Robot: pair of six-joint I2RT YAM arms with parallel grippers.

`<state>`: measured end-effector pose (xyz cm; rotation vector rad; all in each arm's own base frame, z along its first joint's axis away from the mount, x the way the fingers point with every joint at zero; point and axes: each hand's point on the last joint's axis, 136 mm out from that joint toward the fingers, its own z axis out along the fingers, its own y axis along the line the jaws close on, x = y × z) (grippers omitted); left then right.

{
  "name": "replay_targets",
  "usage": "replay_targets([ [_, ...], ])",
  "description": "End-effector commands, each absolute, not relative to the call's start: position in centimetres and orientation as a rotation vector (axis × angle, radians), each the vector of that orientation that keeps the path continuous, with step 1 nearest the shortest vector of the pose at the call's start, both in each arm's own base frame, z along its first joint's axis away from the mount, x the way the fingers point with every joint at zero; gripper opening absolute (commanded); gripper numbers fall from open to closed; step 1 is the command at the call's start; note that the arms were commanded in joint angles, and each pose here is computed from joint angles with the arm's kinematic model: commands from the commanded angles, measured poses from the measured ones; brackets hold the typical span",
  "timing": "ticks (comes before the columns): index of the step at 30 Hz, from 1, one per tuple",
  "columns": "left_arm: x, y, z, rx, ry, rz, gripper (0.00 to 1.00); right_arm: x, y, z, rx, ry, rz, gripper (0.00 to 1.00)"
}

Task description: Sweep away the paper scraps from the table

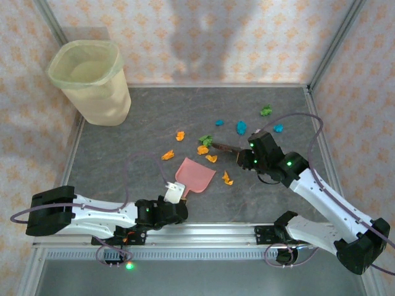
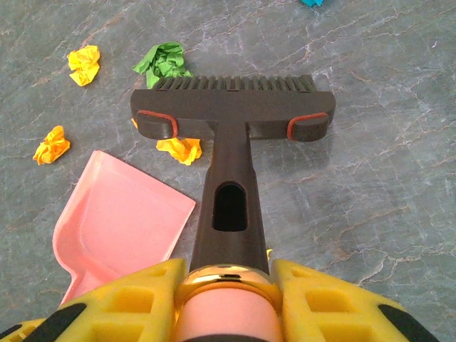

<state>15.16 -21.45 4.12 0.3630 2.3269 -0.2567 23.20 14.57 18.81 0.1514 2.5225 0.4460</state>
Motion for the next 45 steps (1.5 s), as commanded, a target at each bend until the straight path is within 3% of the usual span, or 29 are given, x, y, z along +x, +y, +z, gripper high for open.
replay_targets([
  [1,15.9,-20.9,5.5,0.315,2.282,-0.23,0.12,23.6,14.6,19.5,0.154,2.483,0.467,0.0],
  [13,15.8,-18.6,12.1,0.311,2.302,-0.191,0.0,22.8,12.9,20.8,0.227,2.488,0.397,0.0],
  [25,13.6,-19.4,16.0,0.614,2.551,-0.159,0.0,20.7,10.6,23.9,0.275,2.516,0.327,0.0],
  [33,10.6,-22.2,13.9,0.878,2.674,-0.276,0.0,18.6,12.5,24.2,0.334,2.573,0.553,0.0],
  [45,11.1,-23.1,10.8,0.903,2.73,-0.132,0.0,18.8,13.4,21.7,0.518,2.607,0.618,0.0],
])
